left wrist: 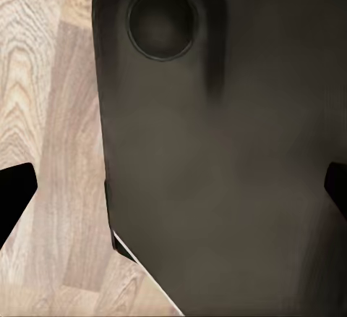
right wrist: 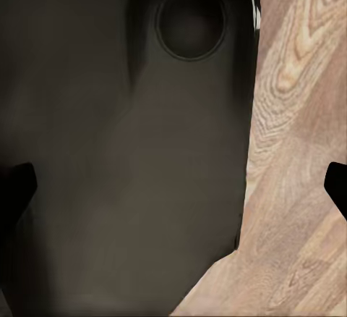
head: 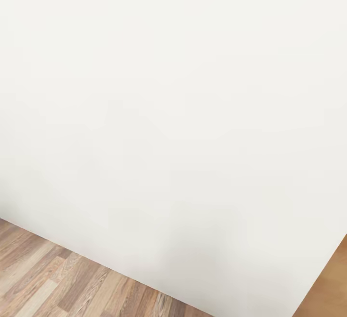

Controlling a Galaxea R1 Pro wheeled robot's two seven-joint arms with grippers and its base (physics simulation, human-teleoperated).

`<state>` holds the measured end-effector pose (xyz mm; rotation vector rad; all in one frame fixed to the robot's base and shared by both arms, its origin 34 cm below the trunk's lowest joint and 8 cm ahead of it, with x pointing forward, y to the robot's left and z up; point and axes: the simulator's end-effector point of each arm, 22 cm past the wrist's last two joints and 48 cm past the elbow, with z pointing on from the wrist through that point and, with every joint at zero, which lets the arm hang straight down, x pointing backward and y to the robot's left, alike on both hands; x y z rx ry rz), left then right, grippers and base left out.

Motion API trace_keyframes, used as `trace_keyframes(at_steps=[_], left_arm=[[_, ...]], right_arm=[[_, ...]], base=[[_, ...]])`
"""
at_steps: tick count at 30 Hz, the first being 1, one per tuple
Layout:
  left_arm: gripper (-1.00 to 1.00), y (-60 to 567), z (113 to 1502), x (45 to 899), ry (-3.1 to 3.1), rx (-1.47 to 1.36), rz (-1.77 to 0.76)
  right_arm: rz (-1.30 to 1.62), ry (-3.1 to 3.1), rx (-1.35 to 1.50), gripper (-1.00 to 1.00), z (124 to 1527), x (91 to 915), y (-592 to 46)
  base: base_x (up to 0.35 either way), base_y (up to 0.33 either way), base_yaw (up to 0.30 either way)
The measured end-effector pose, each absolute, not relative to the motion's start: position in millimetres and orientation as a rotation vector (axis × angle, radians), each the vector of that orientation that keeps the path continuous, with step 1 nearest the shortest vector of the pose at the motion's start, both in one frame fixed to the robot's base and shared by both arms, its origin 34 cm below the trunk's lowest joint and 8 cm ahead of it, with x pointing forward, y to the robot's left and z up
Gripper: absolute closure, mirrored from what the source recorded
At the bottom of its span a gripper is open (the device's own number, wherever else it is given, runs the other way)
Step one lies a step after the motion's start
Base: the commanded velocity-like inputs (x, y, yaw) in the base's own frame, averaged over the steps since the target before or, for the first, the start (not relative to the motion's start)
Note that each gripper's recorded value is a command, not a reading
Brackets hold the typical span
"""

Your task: Put all the toys in the child's room - the three board games (two on the bed and one on the table), the two jigsaw puzzles on the table, and the tennis ball on the table - inside the toy box on the table in the child's room.

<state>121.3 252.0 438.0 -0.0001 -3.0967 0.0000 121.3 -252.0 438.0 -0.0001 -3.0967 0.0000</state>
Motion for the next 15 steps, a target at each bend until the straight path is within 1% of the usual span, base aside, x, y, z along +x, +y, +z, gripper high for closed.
trace_keyframes(at_steps=[4, 15], left_arm=[[-1.0, 262.3, 438.6, 110.9, -3.083, 0.014, -0.018], [-1.0, 262.4, 438.6, 110.9, -3.083, 0.013, -0.018]], right_arm=[[-0.032, -3.12, 0.007, -1.0, 437.6, 137.2, -240.5], [-0.032, -3.12, 0.007, -1.0, 437.6, 137.2, -240.5]], base=[[0.0, 0.0, 0.0], [0.0, 0.0, 0.0]])
